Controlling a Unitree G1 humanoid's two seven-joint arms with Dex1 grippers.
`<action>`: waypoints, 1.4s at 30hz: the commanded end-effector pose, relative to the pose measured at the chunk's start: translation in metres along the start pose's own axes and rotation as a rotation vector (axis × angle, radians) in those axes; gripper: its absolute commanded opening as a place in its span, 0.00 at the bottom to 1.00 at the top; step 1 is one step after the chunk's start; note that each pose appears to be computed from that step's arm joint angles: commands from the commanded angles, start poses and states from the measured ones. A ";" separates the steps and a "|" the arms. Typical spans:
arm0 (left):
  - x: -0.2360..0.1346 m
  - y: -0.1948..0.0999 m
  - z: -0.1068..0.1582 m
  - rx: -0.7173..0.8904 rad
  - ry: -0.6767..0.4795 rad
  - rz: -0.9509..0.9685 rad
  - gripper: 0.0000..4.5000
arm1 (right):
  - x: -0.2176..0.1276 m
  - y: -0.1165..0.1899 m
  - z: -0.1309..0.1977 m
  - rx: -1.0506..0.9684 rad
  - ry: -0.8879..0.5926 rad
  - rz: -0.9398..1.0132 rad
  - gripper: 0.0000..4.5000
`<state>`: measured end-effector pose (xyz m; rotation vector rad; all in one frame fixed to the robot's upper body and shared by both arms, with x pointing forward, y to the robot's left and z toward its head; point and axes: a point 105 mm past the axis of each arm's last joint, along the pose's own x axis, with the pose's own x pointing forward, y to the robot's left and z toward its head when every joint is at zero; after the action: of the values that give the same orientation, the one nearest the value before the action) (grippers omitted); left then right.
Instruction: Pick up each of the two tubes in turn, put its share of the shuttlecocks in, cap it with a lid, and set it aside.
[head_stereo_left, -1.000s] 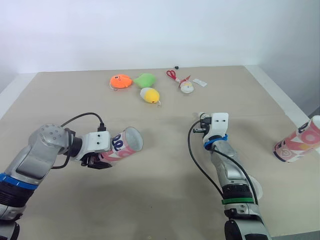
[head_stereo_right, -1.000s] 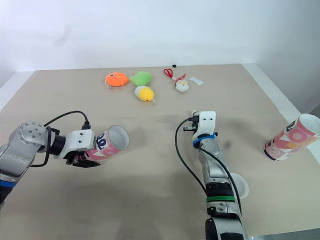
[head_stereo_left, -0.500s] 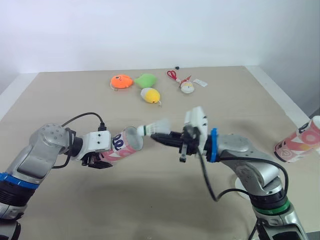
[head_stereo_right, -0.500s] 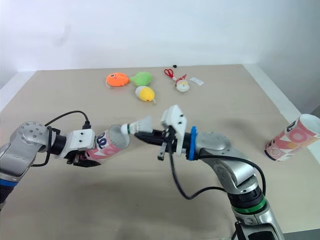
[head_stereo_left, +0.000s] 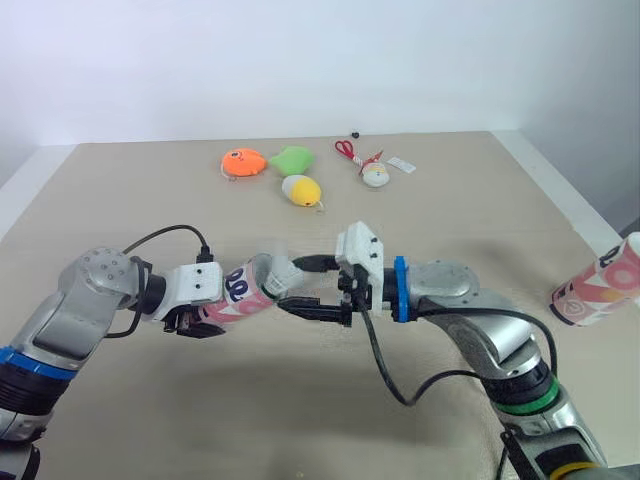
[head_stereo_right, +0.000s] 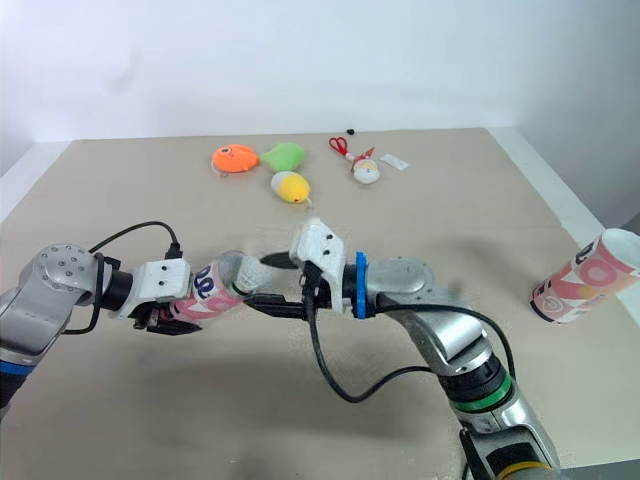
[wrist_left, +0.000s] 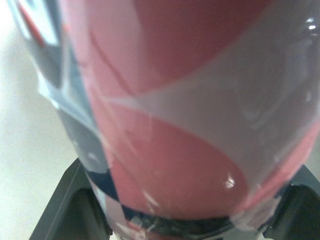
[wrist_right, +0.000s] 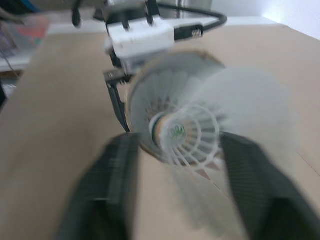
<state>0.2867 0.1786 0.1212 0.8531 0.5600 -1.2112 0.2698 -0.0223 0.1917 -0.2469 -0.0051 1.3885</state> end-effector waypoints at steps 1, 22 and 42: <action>0.021 -0.019 -0.007 -0.034 0.007 -0.100 0.64 | -0.013 -0.007 0.034 -0.033 -0.065 0.031 0.64; 0.025 -0.020 -0.002 -0.039 -0.007 -0.095 0.64 | 0.095 0.002 -0.010 -0.436 0.281 0.351 0.01; 0.027 -0.017 0.034 -0.022 -0.210 -0.054 0.64 | -0.020 -0.018 0.042 -0.201 0.101 0.198 0.01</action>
<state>0.2861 0.1563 0.1201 0.7507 0.4756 -1.2206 0.2839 -0.0277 0.2224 -0.5290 0.0042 1.5791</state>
